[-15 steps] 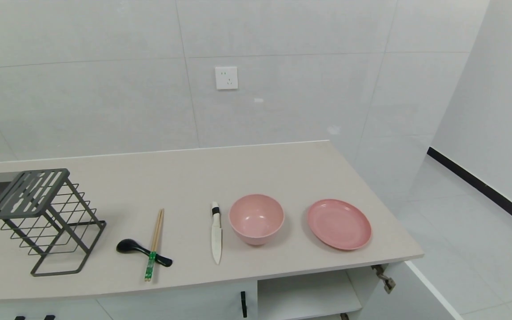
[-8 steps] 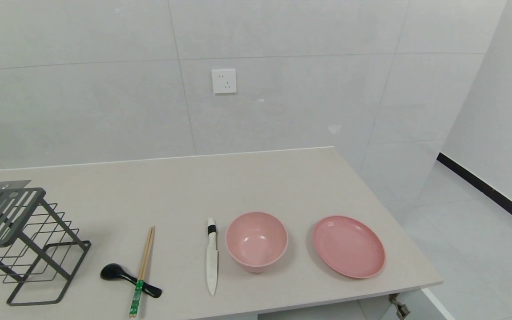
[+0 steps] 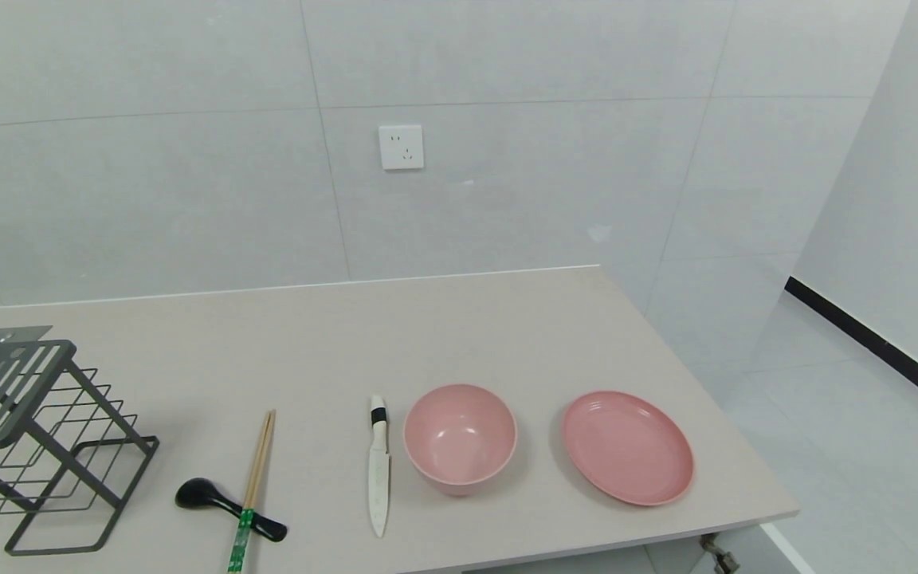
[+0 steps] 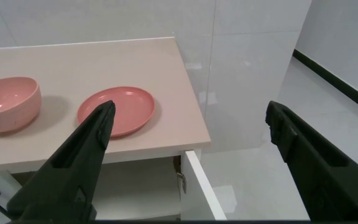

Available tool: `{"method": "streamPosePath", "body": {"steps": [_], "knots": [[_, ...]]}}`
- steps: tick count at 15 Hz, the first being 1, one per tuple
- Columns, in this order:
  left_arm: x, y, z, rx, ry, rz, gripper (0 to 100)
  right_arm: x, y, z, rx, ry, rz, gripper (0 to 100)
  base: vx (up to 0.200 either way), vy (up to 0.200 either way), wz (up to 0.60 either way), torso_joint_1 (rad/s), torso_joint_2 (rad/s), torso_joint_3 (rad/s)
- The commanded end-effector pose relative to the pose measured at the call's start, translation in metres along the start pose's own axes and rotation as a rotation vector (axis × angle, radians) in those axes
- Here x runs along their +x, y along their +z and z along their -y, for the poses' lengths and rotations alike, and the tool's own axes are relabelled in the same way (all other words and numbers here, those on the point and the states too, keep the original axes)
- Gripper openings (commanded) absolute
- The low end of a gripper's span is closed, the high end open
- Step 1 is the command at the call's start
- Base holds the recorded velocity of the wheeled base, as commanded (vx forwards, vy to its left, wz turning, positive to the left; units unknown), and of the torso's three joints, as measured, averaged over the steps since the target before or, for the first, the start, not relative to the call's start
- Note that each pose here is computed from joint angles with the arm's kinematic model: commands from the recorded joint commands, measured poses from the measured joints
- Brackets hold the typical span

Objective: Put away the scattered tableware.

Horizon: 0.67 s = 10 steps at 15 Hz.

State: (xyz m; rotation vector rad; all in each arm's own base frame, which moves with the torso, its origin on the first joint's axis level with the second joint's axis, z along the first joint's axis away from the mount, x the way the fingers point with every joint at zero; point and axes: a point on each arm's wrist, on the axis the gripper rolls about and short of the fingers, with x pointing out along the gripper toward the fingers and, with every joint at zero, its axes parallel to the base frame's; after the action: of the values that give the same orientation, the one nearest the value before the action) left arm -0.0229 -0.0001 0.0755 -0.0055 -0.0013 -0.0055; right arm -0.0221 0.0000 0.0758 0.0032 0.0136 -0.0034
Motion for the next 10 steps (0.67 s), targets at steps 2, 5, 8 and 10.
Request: {"method": "streamPosePath", "body": {"steps": [2,5,8,10], "knots": [[0.0001,0.0,0.0,0.004,-0.001,-0.001,100,0.0001,-0.0001,0.0,0.0,0.0,-0.002,100,0.0,0.0,0.0,-0.134,0.34,0.188],[0.0001,0.0,0.0,0.009,-0.002,-0.001,100,0.0001,-0.0001,0.0,0.0,0.0,-0.002,100,0.0,0.0,0.0,-0.026,0.06,0.042],[0.0001,0.0,0.0001,0.012,-0.005,-0.001,100,0.0001,-0.0001,0.0,0.0,0.0,-0.002,100,0.0,0.0,0.0,0.0,0.0,0.0],[0.0001,0.0,0.0001,0.012,-0.005,-0.001,100,0.0001,-0.0001,0.0,0.0,0.0,-0.002,100,0.0,0.0,0.0,0.0,0.0,0.0]]}}
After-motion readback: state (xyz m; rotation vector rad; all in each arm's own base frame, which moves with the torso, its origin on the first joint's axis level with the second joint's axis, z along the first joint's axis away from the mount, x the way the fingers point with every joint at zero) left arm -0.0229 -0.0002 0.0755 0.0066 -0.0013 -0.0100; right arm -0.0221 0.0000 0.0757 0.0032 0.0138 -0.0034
